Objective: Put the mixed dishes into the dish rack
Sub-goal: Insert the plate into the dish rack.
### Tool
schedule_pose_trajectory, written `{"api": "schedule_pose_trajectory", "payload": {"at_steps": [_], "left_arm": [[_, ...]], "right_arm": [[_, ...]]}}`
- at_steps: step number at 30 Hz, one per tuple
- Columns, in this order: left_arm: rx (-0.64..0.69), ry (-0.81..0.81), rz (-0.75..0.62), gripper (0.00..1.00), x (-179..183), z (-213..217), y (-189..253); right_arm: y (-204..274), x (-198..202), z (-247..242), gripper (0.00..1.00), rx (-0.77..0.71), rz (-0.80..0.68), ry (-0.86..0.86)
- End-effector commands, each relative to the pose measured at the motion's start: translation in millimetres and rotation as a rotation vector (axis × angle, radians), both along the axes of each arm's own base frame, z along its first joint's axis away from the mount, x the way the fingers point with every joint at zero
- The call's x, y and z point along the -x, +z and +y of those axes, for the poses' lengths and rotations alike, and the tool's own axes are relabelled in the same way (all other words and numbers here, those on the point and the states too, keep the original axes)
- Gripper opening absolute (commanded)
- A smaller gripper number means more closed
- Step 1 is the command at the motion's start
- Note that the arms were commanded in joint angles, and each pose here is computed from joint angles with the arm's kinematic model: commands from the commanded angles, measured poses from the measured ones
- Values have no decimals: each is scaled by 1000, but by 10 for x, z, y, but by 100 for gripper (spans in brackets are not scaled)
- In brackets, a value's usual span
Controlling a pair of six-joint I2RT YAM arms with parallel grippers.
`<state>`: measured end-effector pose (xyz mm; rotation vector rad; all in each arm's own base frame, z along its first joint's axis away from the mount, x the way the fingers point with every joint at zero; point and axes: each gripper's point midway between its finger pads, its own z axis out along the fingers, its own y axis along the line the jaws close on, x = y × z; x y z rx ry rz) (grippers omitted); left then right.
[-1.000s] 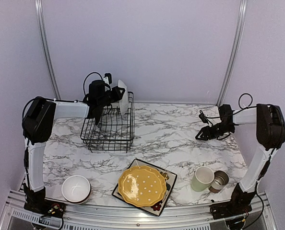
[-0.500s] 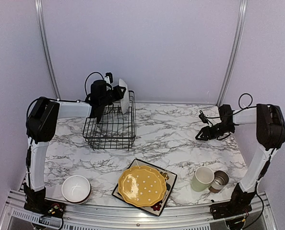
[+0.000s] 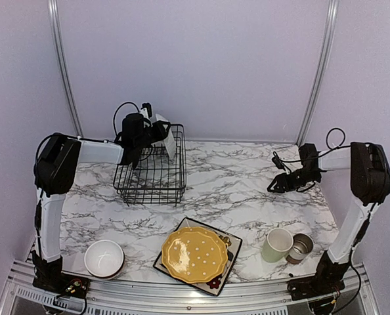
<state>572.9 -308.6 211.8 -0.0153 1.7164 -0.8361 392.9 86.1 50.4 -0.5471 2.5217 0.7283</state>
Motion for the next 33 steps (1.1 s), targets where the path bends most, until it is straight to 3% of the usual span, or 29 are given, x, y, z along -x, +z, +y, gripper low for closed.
{"api": "schedule_pose_trajectory", "payload": {"at_steps": [1,9,16,24,30,33], "left_arm": [[26,-17,-104,28,67,-94,563],[-91,-82,-75,27,-15,-233,567],[-151,-80,3,44,25,-138,443],[-128,36,176,49,-113,107,211],[-122,-17,180,22,-23,51,238],[-143,-76,158,15,44,-16,285]], "right_arm": [[70,-61,25,51,-10,-14,13],[111,-58,25,51,-8,-25,15],[121,-60,31,51,-12,-26,17],[143,-56,40,52,-18,-28,19],[151,-55,40,52,-19,-29,19],[152,-56,45,52,-22,-30,21]]}}
